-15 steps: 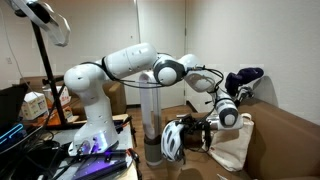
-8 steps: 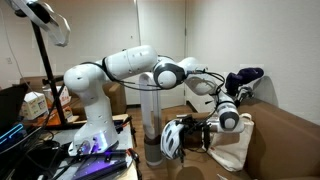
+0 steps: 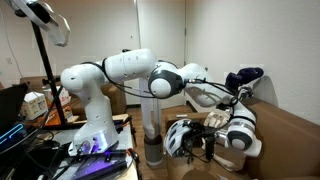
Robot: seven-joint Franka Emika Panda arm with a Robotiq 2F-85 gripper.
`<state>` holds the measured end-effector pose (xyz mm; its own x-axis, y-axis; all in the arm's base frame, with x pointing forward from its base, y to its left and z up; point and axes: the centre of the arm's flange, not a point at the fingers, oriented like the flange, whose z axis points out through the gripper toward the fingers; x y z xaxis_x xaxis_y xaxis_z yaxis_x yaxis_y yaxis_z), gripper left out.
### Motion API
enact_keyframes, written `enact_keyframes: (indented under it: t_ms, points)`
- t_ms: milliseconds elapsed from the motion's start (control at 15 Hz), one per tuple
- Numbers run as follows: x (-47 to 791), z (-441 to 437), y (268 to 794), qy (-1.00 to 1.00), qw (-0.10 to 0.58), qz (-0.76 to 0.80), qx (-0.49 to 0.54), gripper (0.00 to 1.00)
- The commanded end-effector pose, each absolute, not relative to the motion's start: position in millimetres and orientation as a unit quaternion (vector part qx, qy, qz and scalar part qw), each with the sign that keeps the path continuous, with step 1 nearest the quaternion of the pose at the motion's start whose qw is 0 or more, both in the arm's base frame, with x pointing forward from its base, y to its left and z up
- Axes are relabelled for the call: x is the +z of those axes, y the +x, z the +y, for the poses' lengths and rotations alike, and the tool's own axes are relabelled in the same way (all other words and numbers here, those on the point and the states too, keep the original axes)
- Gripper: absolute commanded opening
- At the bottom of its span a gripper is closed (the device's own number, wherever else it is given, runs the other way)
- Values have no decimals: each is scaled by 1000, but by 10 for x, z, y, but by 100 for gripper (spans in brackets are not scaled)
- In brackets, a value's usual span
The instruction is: Move the white object from one arm of the couch to the other,put the remote on the left arm of the couch and then move the helmet to the corner
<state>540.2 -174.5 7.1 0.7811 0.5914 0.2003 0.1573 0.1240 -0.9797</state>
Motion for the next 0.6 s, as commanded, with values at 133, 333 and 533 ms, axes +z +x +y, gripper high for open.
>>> enact_keyframes:
  t_ms: [133, 333, 533]
  points:
    - [-1, -1744, 5408, -633, 708, -274, 152, 10]
    - [-116, -1558, 5484, -614, 728, -266, 150, 10]
    - [-221, -1312, 5535, -577, 762, -257, 145, 11]
